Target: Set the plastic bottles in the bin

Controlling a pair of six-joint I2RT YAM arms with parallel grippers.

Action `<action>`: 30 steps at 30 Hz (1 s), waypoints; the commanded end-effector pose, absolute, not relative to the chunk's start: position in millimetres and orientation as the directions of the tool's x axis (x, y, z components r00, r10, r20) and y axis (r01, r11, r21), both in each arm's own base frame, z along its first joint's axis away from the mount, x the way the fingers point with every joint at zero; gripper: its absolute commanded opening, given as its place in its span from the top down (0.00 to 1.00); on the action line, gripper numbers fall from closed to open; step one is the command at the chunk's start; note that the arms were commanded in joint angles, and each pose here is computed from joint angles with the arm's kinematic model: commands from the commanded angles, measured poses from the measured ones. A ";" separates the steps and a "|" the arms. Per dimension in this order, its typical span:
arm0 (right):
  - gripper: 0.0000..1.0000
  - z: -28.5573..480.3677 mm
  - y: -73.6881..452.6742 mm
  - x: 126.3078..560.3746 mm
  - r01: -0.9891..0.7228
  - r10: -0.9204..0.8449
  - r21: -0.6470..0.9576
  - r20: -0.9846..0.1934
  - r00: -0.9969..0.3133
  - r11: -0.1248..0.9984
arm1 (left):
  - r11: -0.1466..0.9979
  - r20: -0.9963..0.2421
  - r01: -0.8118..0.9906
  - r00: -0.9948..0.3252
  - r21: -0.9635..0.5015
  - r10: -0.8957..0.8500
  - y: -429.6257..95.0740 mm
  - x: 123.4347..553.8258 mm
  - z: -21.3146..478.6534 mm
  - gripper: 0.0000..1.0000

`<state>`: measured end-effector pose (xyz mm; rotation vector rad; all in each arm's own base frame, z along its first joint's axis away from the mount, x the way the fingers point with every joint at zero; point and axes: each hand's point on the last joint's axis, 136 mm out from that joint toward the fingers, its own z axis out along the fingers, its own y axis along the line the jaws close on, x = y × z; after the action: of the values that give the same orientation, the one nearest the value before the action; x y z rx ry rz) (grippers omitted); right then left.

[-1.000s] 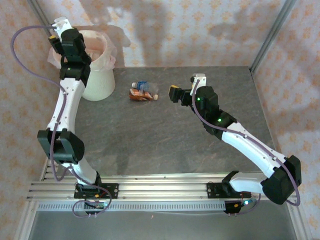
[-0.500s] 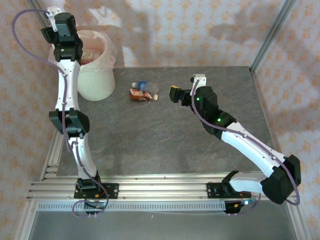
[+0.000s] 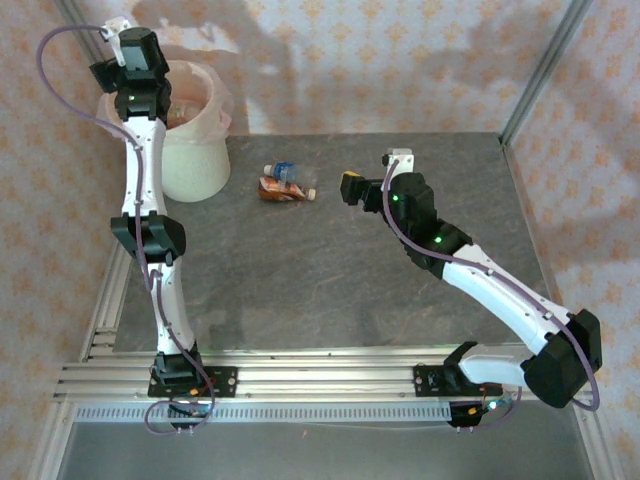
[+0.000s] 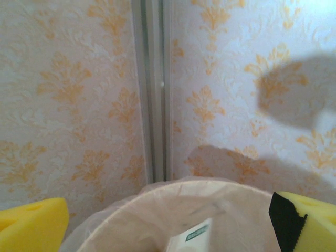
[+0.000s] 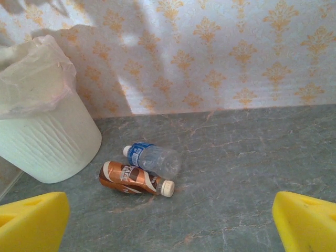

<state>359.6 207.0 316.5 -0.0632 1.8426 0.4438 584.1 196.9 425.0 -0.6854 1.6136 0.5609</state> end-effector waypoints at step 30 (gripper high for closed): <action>0.01 286.8 166.4 380.9 0.007 0.333 0.352 -0.877 -0.348 0.936 | 0.681 -0.703 -0.434 -0.138 -0.590 -0.698 -34.6 411.1 335.6 0.00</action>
<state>375.7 174.0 301.6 0.1698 1.8686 0.3634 422.1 -27.4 375.0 -0.7015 1.7678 -0.2736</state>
